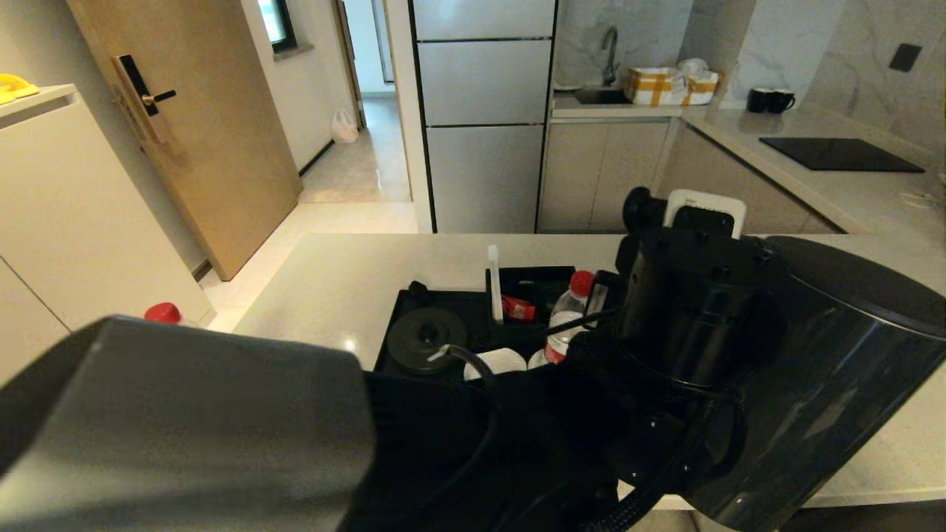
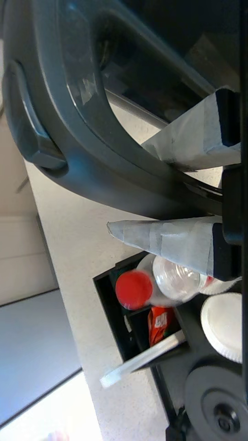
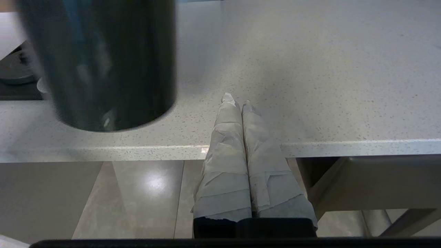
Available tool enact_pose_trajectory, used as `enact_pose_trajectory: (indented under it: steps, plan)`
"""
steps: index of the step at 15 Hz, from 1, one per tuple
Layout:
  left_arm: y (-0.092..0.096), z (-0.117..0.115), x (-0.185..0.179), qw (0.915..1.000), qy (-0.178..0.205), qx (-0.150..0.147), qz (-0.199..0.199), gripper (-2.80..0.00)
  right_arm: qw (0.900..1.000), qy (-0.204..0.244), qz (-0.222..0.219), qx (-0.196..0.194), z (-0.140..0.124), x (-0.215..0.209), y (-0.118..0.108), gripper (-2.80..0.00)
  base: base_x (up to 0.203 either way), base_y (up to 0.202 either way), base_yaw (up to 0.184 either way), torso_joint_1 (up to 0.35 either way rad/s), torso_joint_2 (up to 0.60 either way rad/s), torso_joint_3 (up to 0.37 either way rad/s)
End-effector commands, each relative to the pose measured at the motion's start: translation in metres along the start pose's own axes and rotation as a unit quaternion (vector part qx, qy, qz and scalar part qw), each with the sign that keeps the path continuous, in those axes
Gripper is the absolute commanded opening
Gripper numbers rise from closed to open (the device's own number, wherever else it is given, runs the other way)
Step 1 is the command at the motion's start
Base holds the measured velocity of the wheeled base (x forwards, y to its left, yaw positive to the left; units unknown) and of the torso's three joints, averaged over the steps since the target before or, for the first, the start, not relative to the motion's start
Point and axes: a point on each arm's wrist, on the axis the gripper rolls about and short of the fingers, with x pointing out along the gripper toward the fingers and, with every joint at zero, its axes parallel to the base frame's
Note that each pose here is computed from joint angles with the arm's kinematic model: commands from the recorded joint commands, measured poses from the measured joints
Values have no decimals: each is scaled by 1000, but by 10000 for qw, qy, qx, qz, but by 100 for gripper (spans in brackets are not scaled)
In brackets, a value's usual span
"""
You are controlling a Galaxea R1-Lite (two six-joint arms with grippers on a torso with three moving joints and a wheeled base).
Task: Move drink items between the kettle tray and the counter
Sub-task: Place it on the right
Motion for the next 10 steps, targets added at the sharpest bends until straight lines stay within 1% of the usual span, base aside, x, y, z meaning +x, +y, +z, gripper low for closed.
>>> enact_pose_trajectory:
  steps: [1,3,4,5,6,7,8,10]
  plan:
    - [-15,-25,25,9998,55,60,193,-280,10000,0,2,2,0,0,0,-280,0,0,0,0,0,0]
    - [-23,-31,43,9988,-44,30,485,-280,10000,-7,2,2,0,0,0,-280,0,0,0,0,0,0]
    - [-28,-42,53,9981,-26,113,603,-280,10000,0,2,2,0,0,0,-280,0,0,0,0,0,0]
    - [-31,-46,59,9976,-46,168,673,-280,10000,0,2,2,0,0,0,-280,0,0,0,0,0,0]
    - [-33,-54,64,9971,8,298,700,-280,10000,0,2,2,0,0,0,-280,0,0,0,0,0,0]
    - [-33,-58,66,9967,27,384,712,-280,10000,0,2,2,0,0,0,-280,0,0,0,0,0,0]
    - [-35,-70,69,9962,101,513,701,-280,10000,0,2,2,0,0,0,-280,0,0,0,0,0,0]
    - [-36,-83,73,9955,181,613,698,-280,10000,0,2,2,0,0,0,-280,0,0,0,0,0,0]
